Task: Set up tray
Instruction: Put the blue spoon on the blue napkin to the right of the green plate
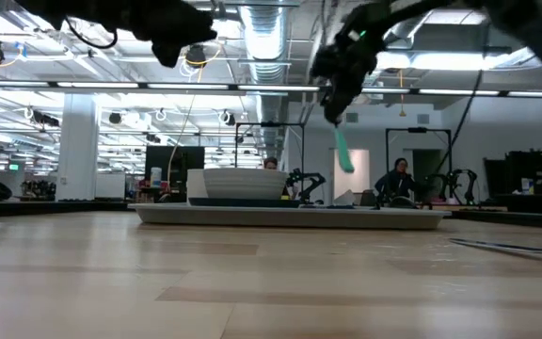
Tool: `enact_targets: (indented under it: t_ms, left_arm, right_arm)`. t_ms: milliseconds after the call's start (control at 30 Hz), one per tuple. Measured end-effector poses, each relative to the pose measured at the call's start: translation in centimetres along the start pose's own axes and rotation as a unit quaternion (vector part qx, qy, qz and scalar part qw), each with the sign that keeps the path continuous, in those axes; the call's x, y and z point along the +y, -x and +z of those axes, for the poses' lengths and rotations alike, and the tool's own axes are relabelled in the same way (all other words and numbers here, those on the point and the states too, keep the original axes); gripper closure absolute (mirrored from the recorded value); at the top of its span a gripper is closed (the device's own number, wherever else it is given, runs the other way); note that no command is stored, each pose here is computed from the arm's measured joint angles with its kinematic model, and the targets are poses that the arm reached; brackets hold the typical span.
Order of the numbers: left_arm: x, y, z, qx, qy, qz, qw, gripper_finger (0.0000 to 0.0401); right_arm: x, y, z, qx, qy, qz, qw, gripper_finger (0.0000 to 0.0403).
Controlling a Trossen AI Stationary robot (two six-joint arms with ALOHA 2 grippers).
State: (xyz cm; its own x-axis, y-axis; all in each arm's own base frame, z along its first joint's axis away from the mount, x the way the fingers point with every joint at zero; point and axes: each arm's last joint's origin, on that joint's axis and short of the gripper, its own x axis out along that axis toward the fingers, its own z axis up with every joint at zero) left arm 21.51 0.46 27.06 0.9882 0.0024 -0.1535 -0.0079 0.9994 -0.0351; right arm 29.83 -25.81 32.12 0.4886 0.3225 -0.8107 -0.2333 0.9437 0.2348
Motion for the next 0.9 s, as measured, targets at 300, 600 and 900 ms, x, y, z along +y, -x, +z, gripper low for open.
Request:
enact_targets:
  t_ms: [300, 600, 900]
  left_arm:
    - [0.0, 0.0, -0.4, 0.021, -0.014, 0.004, 1.000, 0.0293]
    - [0.4, 0.1, -0.9, 0.049, -0.033, 0.009, 0.998, 0.0293]
    - [0.4, 0.1, -1.2, 0.063, -0.022, 0.010, 0.998, 0.0293]
  right_arm:
    - [-6.1, -3.2, -0.9, -0.003, -0.024, 0.054, 0.998, 0.0403]
    - [-9.4, -5.1, -3.5, -0.019, -0.040, 0.080, 0.996, 0.0403]
    - [-9.8, -6.3, -3.6, -0.030, -0.004, 0.094, 0.995, 0.0403]
